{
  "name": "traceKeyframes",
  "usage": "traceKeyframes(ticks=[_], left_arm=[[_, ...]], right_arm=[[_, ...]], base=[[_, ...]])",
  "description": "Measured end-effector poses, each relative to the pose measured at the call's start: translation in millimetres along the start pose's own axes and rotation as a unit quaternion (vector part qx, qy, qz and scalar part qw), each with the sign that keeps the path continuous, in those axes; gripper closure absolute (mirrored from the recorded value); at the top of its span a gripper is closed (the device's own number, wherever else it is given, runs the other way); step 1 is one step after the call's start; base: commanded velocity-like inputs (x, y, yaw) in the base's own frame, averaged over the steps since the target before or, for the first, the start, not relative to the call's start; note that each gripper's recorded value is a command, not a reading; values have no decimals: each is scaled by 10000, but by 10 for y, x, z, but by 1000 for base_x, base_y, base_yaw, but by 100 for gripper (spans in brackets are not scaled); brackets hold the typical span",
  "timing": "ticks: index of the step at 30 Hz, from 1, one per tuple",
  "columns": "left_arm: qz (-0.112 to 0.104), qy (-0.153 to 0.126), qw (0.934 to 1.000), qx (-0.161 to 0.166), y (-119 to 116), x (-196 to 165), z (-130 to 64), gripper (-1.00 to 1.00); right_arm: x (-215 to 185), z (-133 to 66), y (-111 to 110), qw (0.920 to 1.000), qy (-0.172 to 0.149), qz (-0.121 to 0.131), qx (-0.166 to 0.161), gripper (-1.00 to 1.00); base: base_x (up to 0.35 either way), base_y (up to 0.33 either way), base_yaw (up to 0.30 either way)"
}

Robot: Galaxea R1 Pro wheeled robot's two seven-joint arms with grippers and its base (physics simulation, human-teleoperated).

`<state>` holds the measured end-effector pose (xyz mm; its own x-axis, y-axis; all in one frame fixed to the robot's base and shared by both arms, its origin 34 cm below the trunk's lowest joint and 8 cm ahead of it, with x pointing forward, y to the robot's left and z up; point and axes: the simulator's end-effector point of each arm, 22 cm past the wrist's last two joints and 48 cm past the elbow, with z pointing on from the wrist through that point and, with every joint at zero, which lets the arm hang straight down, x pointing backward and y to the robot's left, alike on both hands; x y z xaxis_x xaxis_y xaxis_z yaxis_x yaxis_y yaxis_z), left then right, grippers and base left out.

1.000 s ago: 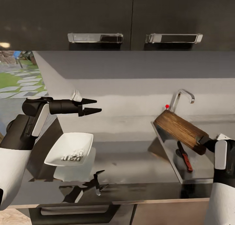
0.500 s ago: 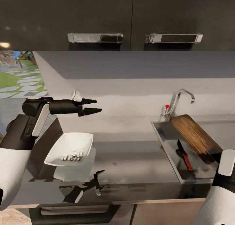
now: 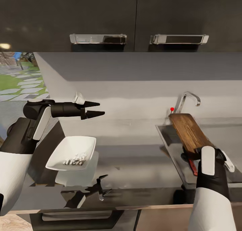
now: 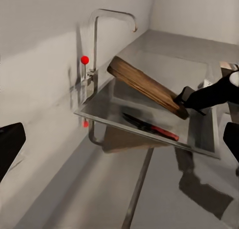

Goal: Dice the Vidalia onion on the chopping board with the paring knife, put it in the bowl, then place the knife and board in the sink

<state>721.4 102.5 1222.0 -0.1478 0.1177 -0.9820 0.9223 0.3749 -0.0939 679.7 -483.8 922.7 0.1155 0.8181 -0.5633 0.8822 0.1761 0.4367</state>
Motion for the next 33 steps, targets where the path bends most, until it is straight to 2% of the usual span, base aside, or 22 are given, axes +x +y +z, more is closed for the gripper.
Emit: traceKeyframes(ticks=[5, 12, 22, 28, 33], left_arm=[[-101, 26, 9999, -21, 51, 51, 2, -100], [-112, 32, 9999, -26, 59, 58, 2, -100], [-113, 29, 9999, -27, 59, 56, 1, -100], [-114, 25, 9999, -30, 61, 54, -2, -100], [-114, 27, 9999, -28, 61, 56, 0, -100]], right_arm=[[122, 10, -28, 9998, -47, 37, 194, 100], [301, 107, -255, 9978, 47, 68, 655, 100], [327, 160, -367, 9963, 30, 246, 817, 100], [321, 225, -542, 9940, 98, 421, 1009, 100], [425, 269, -597, 9932, 201, 362, 1092, 100]], base=[[0, 0, 0], [0, 0, 0], [0, 0, 0], [0, 0, 0], [0, 0, 0]])
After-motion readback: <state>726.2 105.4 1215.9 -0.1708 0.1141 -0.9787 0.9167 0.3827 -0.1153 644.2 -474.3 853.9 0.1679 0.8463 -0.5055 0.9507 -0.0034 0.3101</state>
